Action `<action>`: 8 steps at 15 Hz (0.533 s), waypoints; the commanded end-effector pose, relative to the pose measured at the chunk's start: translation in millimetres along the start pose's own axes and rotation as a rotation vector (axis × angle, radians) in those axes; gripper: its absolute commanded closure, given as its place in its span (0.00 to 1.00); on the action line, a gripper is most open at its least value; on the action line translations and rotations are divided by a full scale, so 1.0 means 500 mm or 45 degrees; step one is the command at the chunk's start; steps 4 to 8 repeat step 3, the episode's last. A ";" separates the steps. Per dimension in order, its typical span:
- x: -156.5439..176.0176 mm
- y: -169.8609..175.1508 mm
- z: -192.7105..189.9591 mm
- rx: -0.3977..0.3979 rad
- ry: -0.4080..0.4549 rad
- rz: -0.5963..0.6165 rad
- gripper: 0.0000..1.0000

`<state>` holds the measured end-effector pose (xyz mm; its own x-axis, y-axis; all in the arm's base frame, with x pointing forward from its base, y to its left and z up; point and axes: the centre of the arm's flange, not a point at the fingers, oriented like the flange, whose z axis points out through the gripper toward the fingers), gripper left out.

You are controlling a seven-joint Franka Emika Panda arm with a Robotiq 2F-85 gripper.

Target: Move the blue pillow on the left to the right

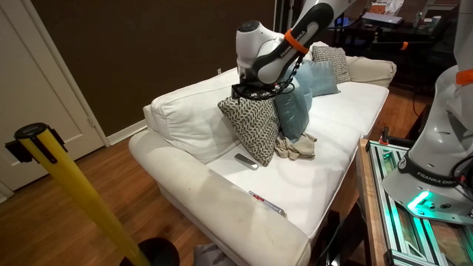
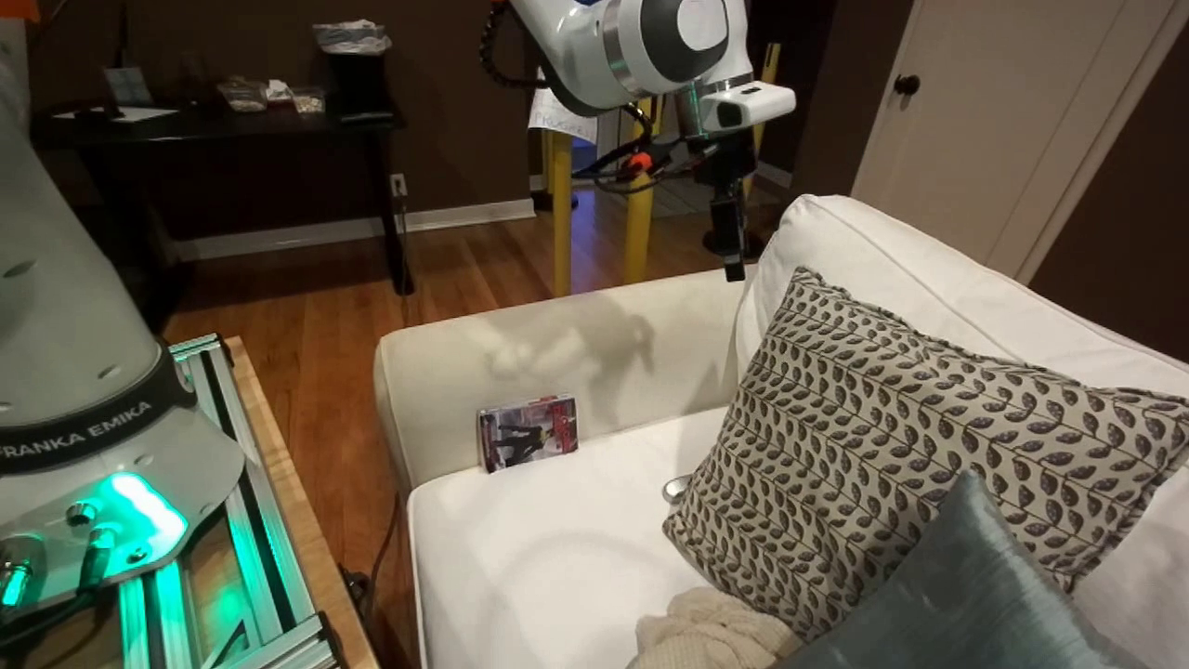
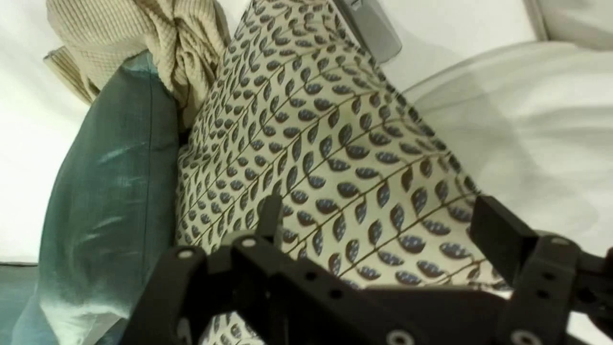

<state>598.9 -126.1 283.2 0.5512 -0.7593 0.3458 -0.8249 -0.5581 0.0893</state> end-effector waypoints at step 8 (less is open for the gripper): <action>-0.030 -0.014 0.006 0.000 -0.020 -0.041 0.00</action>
